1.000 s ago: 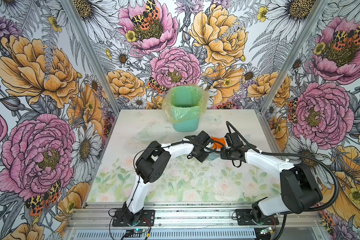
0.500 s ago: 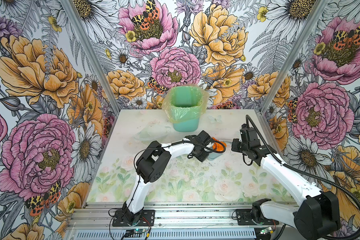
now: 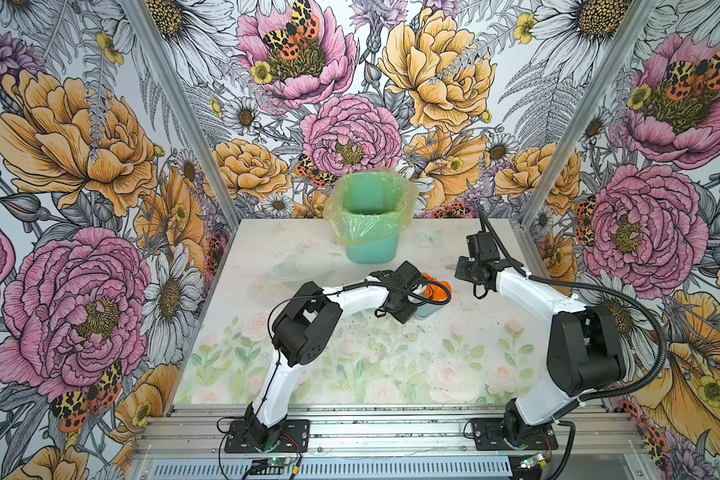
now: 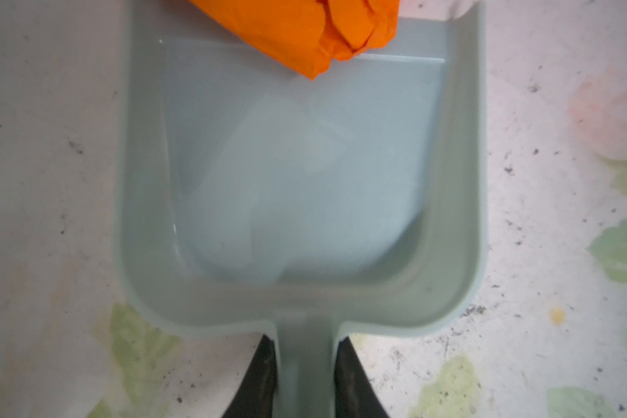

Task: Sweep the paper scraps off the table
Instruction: 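Sweep the orange scrap into the dustpan with the brush in the right gripper, then lift the dustpan toward the green bin while the right gripper draws back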

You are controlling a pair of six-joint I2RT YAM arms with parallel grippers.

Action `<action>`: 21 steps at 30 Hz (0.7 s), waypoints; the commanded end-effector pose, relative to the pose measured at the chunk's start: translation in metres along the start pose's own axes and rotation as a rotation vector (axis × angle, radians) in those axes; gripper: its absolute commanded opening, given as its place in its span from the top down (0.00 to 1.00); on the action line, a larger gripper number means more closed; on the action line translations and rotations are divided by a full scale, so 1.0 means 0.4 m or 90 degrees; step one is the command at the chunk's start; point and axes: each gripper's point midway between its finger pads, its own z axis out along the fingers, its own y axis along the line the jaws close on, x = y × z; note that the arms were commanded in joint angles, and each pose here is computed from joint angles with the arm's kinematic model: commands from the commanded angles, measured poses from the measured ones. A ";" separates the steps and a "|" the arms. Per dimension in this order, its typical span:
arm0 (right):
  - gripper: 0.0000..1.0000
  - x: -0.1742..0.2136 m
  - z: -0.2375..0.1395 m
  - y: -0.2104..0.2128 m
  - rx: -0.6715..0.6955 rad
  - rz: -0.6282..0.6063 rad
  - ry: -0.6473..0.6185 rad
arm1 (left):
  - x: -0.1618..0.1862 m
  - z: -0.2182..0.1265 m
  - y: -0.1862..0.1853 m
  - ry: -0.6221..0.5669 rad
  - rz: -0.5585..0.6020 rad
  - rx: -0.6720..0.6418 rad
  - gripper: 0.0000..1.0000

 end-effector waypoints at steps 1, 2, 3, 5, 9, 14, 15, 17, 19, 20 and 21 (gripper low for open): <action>0.99 0.001 0.006 0.048 -0.018 -0.020 -0.001 | -0.020 -0.002 0.006 -0.013 -0.003 -0.016 1.00; 0.99 0.016 0.011 0.056 -0.018 -0.031 0.006 | -0.019 -0.002 0.008 -0.012 -0.005 -0.018 1.00; 0.99 0.028 0.013 0.063 -0.020 -0.040 0.012 | -0.019 -0.002 0.007 -0.012 -0.005 -0.018 1.00; 0.99 0.056 0.013 0.081 -0.027 -0.061 0.023 | -0.017 0.000 0.010 -0.011 -0.006 -0.020 1.00; 1.00 0.110 -0.005 0.105 -0.043 -0.079 0.039 | -0.014 0.003 0.010 -0.006 -0.004 -0.020 1.00; 1.00 0.181 -0.053 0.135 -0.083 -0.080 0.057 | -0.013 0.004 0.015 -0.005 -0.004 -0.026 1.00; 1.00 0.195 -0.061 0.143 -0.092 -0.085 0.061 | -0.016 0.002 0.015 -0.007 -0.005 -0.027 1.00; 1.00 0.226 -0.080 0.156 -0.106 -0.099 0.070 | -0.015 0.006 0.013 -0.006 -0.006 -0.023 1.00; 1.00 0.247 -0.098 0.159 -0.112 -0.111 0.072 | -0.014 0.008 0.011 -0.004 -0.007 -0.021 1.00; 1.00 0.254 -0.106 0.155 -0.112 -0.113 0.071 | -0.015 0.008 0.012 -0.005 -0.006 -0.021 1.00; 1.00 0.256 -0.115 0.150 -0.113 -0.110 0.066 | -0.015 0.007 0.011 -0.005 -0.006 -0.021 1.00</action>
